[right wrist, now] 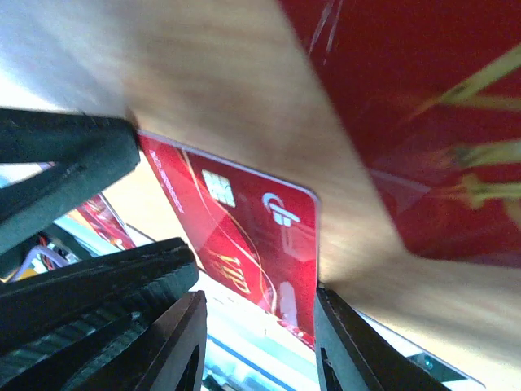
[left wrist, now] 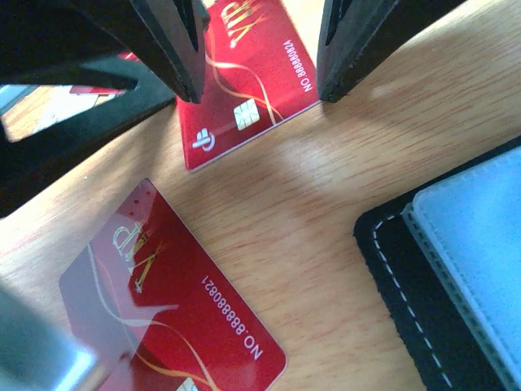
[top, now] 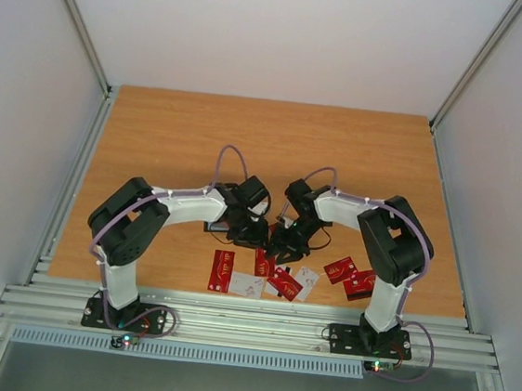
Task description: Put the credit cards into the card holder
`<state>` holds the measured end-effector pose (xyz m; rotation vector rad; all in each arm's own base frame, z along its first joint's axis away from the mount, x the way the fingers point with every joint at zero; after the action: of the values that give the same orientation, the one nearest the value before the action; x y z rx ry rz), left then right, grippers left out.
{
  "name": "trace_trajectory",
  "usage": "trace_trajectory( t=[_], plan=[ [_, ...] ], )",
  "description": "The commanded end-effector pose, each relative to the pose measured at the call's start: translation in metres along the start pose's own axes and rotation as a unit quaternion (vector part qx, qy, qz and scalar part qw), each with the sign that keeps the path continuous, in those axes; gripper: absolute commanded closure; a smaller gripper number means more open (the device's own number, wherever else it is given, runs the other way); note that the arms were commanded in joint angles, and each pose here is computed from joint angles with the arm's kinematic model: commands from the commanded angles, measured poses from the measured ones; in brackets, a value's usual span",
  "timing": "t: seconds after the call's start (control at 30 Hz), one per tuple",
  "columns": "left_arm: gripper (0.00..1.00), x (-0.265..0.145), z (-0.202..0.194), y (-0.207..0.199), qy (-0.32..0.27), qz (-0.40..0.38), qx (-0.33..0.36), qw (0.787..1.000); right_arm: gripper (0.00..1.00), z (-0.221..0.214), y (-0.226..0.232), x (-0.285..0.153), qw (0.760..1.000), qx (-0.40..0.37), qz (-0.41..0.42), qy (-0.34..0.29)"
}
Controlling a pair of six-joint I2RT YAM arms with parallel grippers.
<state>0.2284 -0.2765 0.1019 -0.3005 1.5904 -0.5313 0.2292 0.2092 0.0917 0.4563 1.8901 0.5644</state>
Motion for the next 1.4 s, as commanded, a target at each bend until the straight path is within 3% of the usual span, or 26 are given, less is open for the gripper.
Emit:
trace_trajectory(
  t=[0.0, 0.57, 0.9, 1.1, 1.37],
  plan=[
    [0.59, 0.017, -0.017, -0.004, 0.037, -0.047, 0.021, 0.998, 0.62, 0.005, 0.016, 0.009, 0.999, -0.031, 0.019, -0.027],
    [0.6, 0.026, -0.038, -0.016, 0.07, -0.038, 0.048, 0.996, 0.62, -0.03, -0.003, 0.002, 0.999, -0.011, 0.002, -0.052],
    [0.6, -0.015, -0.032, -0.041, 0.034, -0.028, 0.087, 0.995, 0.61, -0.051, 0.025, -0.05, 0.992, -0.057, -0.015, -0.115],
    [0.65, -0.028, -0.046, -0.053, 0.065, -0.038, 0.132, 0.988, 0.6, -0.093, 0.002, -0.065, 0.99, -0.009, -0.007, -0.139],
    [0.77, -0.008, -0.074, -0.06, 0.132, -0.057, 0.186, 0.972, 0.59, -0.14, -0.034, -0.056, 0.988, 0.085, -0.005, -0.132]
  ],
)
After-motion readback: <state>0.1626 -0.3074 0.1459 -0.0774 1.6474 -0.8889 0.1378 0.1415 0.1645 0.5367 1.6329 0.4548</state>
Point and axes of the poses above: each gripper's point midway between its finger pads, its own x axis out along the fingers, its own y axis along the line the jaws close on, z = x × y, the point moved 9 cm from there along -x, back along the fingers, and after that the axes turned 3 degrees about -x, right-handed, at the moved point
